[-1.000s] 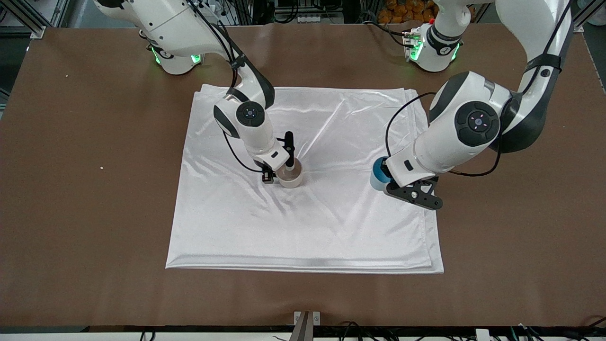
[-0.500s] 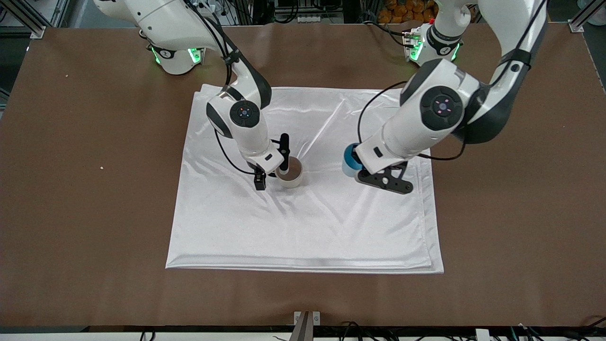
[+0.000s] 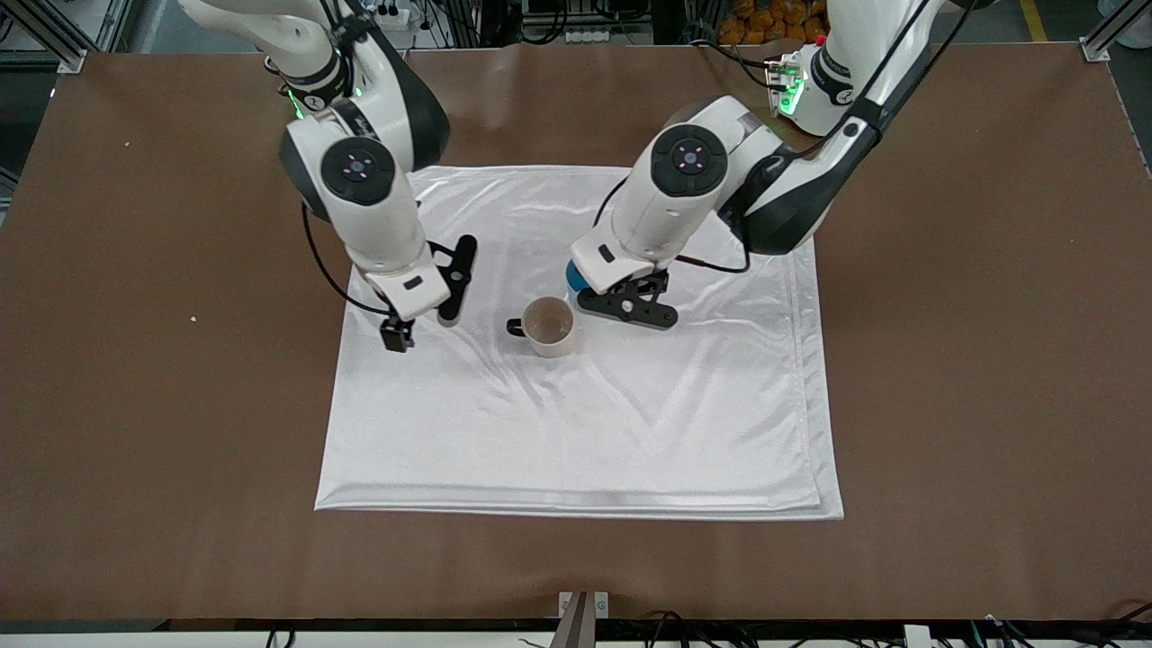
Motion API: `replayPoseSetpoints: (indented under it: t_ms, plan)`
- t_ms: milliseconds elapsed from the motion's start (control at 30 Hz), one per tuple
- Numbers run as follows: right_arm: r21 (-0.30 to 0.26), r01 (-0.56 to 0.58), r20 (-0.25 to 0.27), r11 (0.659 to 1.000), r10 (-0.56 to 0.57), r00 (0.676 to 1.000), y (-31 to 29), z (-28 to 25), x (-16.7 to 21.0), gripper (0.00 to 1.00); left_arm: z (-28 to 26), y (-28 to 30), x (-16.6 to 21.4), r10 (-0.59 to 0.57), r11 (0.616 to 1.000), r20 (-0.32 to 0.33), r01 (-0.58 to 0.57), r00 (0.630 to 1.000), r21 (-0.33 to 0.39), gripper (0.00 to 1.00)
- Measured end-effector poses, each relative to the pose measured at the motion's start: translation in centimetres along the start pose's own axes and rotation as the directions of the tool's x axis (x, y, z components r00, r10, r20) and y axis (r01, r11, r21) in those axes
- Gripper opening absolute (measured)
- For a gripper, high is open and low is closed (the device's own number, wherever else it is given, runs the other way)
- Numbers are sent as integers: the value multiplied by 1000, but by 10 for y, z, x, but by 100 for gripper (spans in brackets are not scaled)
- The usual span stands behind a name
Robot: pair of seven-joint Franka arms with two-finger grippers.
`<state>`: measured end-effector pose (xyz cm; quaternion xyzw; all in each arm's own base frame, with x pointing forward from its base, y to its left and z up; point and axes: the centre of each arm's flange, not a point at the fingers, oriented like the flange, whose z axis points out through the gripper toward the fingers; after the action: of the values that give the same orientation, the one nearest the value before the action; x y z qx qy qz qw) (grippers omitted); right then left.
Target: Place blue cup into white mug on cloth
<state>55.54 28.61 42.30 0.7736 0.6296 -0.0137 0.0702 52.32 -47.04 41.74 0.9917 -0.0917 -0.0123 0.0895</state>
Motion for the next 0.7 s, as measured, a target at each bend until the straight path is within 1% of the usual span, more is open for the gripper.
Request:
replayPoseSetpoints:
  t_ms: [167,367,533,700]
  plan:
    - [-15,-78,4,997,78,997,17,-49,-47,100,28,23,-7,-21,1000,-17,21,1000,7,4]
    - [-27,-142,10,990,142,990,14,-103,-91,100,57,37,-13,-8,999,-41,10,999,45,4]
    - [-19,-198,26,980,198,980,12,-130,-129,100,80,46,-15,-4,998,-66,8,998,59,4]
    - [-28,-242,21,970,243,970,17,-145,-155,100,102,50,-15,2,998,-76,3,997,65,4]
